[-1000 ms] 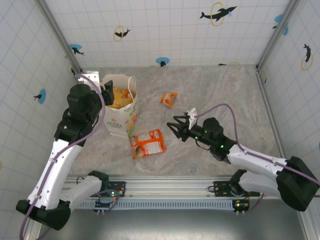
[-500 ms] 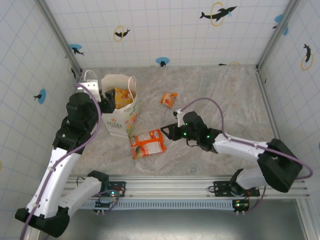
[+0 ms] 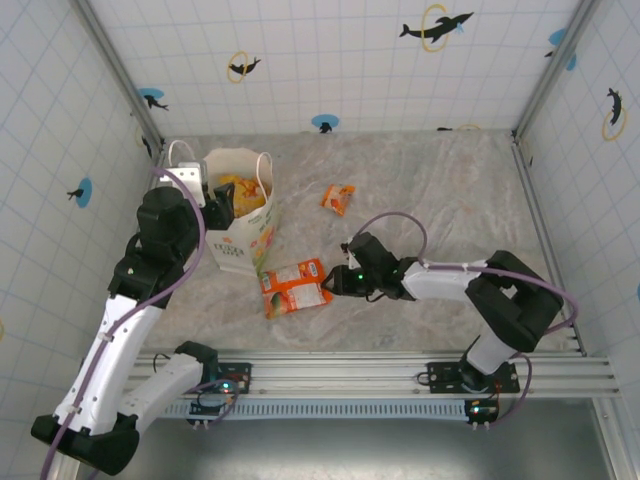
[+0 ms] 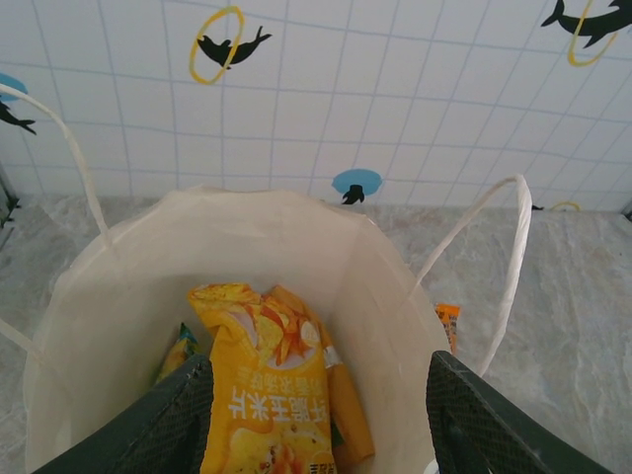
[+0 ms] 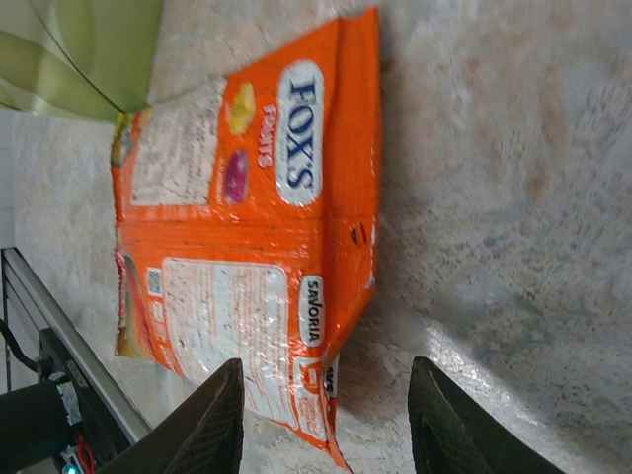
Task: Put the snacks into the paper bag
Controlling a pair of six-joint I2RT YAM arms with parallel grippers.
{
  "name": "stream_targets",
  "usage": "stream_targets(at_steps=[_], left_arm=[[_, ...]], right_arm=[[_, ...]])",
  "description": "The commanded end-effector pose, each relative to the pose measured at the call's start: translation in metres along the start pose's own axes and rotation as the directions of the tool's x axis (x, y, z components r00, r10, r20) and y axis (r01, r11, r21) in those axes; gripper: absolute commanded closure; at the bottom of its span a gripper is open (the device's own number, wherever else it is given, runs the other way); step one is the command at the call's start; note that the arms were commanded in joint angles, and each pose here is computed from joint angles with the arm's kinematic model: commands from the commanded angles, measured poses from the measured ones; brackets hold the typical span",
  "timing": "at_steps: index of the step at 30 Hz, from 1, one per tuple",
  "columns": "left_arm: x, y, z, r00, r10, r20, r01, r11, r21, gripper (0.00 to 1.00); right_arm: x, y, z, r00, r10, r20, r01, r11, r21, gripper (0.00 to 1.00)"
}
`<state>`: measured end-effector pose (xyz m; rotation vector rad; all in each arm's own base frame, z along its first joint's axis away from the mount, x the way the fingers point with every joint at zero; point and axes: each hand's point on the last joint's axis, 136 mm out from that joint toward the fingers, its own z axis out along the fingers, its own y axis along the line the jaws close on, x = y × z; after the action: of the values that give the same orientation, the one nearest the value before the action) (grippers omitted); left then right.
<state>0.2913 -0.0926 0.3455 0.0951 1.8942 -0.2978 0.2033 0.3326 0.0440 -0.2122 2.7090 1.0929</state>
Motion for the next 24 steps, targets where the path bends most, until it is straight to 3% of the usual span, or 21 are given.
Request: stream_targets(at_steps=[1, 12, 18, 24], left_arm=[[0.002, -0.004, -0.002, 1.0, -0.023, -0.004, 0.023, 0.999, 0.024, 0.42], [0.001, -0.008, -0.003, 1.0, -0.018, 0.002, 0.018, 0.999, 0.046, 0.42], [0.0, -0.009, -0.004, 1.0, -0.008, 0.002, 0.008, 0.999, 0.052, 0.42], [-0.006, -0.013, -0.01, 0.999, 0.01, 0.03, -0.013, 0.997, 0.081, 0.41]], right_arm=[[-0.005, 0.015, 0.006, 1.0, 0.02, -0.017, -0.021, 0.999, -0.035, 0.55], [0.001, 0.02, 0.026, 0.994, 0.068, -0.08, -0.076, 0.991, -0.107, 0.63], [-0.002, 0.019, 0.026, 0.995, 0.064, -0.073, -0.072, 0.991, -0.115, 0.86], [-0.005, 0.018, 0.014, 0.999, 0.023, -0.035, -0.026, 0.995, -0.098, 0.99]])
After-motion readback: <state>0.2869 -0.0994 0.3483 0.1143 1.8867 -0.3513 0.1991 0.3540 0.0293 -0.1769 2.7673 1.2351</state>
